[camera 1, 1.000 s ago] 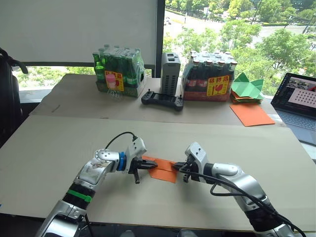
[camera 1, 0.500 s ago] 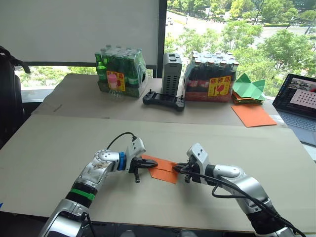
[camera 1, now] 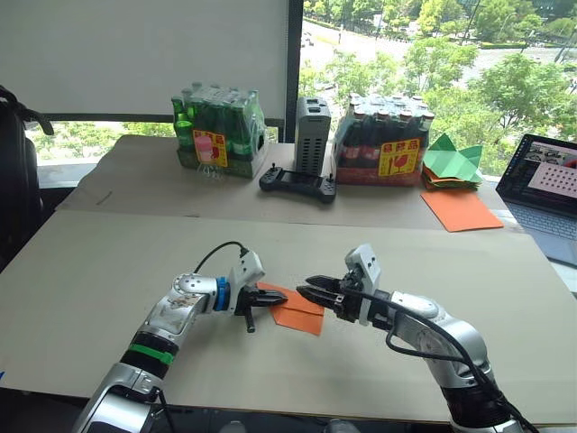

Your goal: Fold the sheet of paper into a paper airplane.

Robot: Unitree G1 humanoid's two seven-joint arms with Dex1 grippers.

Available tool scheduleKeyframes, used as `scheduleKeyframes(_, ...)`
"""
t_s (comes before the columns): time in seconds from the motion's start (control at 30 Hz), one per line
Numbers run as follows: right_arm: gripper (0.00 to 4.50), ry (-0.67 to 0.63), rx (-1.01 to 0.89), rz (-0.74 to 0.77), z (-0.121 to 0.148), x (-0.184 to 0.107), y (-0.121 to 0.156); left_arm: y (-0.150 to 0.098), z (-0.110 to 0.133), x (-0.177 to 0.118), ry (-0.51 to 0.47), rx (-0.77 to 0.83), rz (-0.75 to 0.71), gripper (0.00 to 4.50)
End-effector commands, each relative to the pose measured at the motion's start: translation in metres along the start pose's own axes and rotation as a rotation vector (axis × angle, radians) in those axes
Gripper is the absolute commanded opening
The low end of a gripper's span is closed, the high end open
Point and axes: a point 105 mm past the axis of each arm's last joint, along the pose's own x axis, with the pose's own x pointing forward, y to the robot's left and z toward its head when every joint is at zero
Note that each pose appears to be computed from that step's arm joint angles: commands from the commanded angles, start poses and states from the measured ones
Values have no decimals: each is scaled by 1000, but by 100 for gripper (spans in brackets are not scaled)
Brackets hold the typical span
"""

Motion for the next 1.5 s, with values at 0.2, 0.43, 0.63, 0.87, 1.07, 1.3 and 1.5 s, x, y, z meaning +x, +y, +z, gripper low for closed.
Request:
scheduleKeyframes(0.2,3,67,-27,4,-17,14,1,2,-28,-6,98,-59,32,0)
scheduleKeyframes(0.43,3,107,-31,-18,-31,25,-2,2,-28,-6,96,-63,35,0)
scheduleKeyframes(0.63,3,147,-24,-37,-41,25,-6,0,-28,-9,95,-68,31,0)
scheduleKeyframes(0.87,3,172,-11,-76,-48,13,-12,1,-28,-10,94,-74,37,0)
scheduleKeyframes(1.07,3,208,-4,-105,-57,-6,-14,1,-28,-10,93,-77,38,0)
scheduleKeyframes(1.3,3,217,7,-145,-62,-16,-18,2,-27,-8,93,-74,34,0)
scheduleKeyframes(1.5,3,175,11,-181,-54,-9,-25,1,-26,-5,91,-73,25,0)
